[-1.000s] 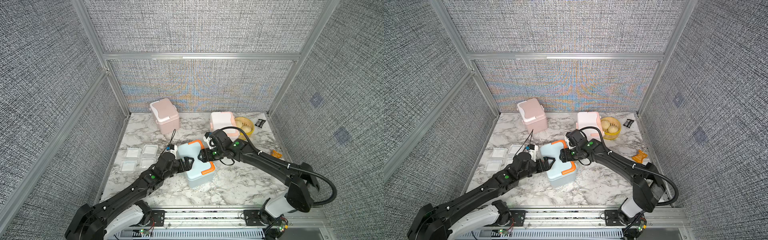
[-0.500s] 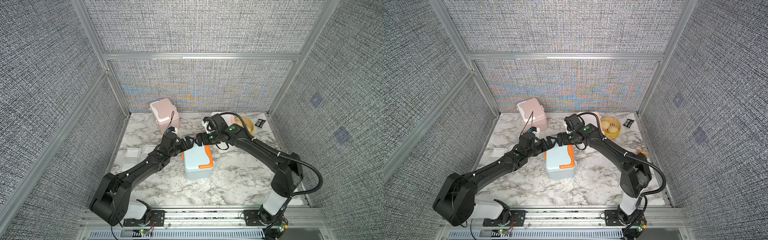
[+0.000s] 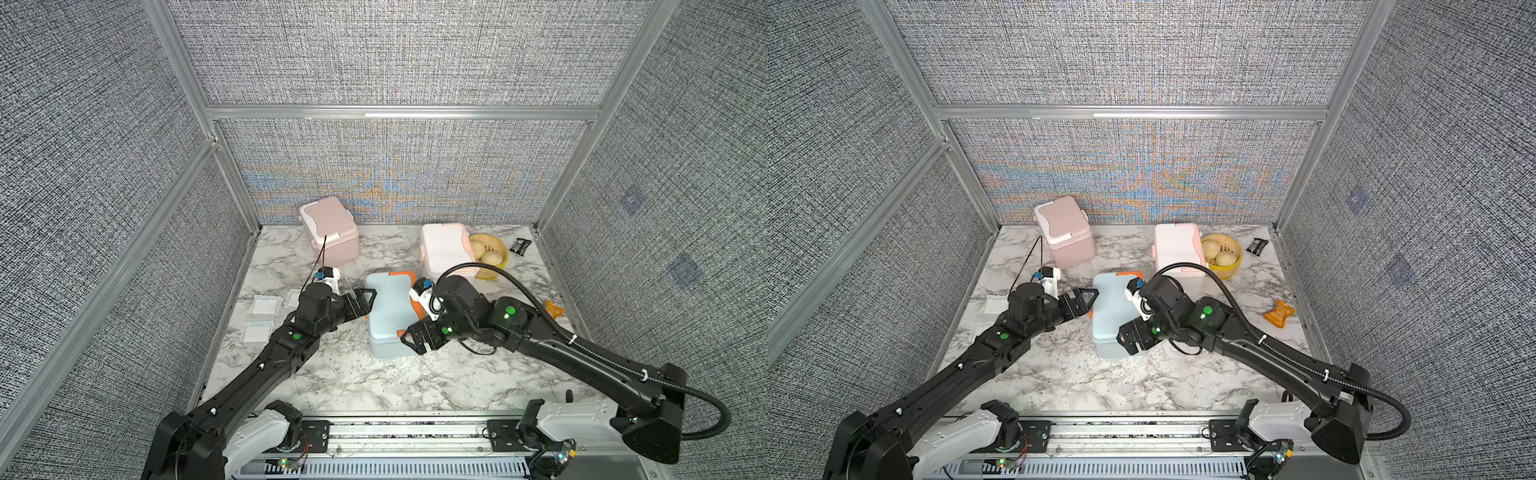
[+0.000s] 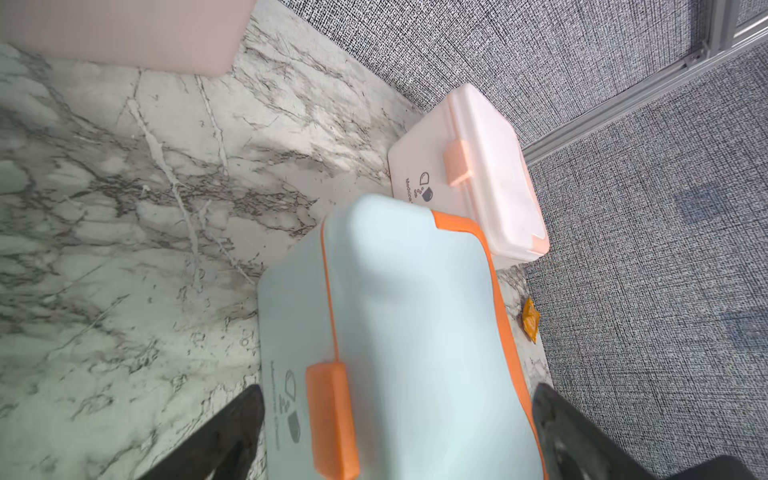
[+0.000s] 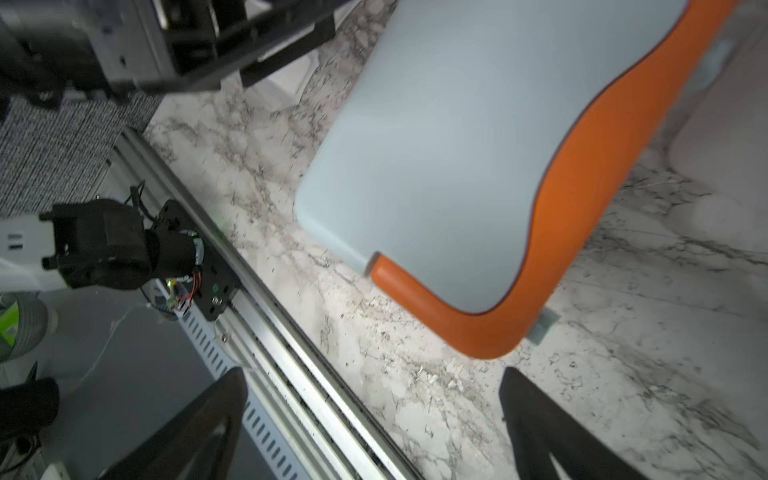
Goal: Open first aid kits and take out gauze
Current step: Move the first aid kit to the center of the board.
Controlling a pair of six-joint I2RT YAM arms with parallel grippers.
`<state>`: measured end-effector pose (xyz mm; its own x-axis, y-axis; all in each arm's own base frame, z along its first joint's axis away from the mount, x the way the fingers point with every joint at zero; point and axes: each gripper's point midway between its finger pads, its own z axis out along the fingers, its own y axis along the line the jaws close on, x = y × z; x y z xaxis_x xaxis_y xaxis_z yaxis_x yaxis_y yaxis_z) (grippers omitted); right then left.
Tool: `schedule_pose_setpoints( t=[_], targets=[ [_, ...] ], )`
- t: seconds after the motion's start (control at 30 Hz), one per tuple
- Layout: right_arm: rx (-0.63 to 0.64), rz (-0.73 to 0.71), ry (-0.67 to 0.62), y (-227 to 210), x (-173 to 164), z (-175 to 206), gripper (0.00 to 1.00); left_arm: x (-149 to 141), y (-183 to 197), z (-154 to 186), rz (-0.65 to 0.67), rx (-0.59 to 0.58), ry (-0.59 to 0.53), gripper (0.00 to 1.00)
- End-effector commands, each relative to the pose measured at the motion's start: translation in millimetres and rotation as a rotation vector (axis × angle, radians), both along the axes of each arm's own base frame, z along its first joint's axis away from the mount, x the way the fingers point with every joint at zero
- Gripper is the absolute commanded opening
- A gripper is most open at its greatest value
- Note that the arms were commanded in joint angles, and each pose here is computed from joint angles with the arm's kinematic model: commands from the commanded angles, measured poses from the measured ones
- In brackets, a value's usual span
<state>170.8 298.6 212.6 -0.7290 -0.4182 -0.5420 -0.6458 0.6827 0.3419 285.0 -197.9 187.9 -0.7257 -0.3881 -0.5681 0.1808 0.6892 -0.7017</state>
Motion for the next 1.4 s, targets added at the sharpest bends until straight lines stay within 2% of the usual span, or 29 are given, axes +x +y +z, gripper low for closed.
schedule_pose_setpoints(
  t=[0.0,0.13,0.3,0.5,0.83,1.03,1.37],
  targets=[
    [0.046,0.071,0.044,22.5,-24.7,-5.4,0.96,-11.7,-1.5,-2.9,-0.036,-0.008,0.024,1.00],
    [0.033,0.054,0.086,51.6,-20.3,-27.3,0.94,-9.1,-3.9,-6.2,-0.036,-0.019,0.025,1.00],
    [-0.100,-0.105,0.035,55.1,33.9,-52.5,0.90,9.3,-9.5,-10.6,-0.026,0.007,0.015,1.00],
    [-0.041,-0.202,0.032,59.9,91.2,-53.0,0.87,46.3,-24.9,-2.5,-0.038,0.043,-0.009,0.99],
    [-0.004,-0.319,0.083,46.5,153.1,-69.8,0.86,109.9,-69.2,-2.1,-0.107,0.018,0.029,1.00],
    [0.015,-0.335,0.094,37.5,159.4,-68.3,0.85,133.5,-91.7,-8.8,-0.154,-0.007,0.053,0.99],
    [0.036,-0.365,0.102,15.7,157.3,-68.1,0.85,138.2,-116.4,-12.5,-0.196,-0.051,0.066,0.97]
  ],
)
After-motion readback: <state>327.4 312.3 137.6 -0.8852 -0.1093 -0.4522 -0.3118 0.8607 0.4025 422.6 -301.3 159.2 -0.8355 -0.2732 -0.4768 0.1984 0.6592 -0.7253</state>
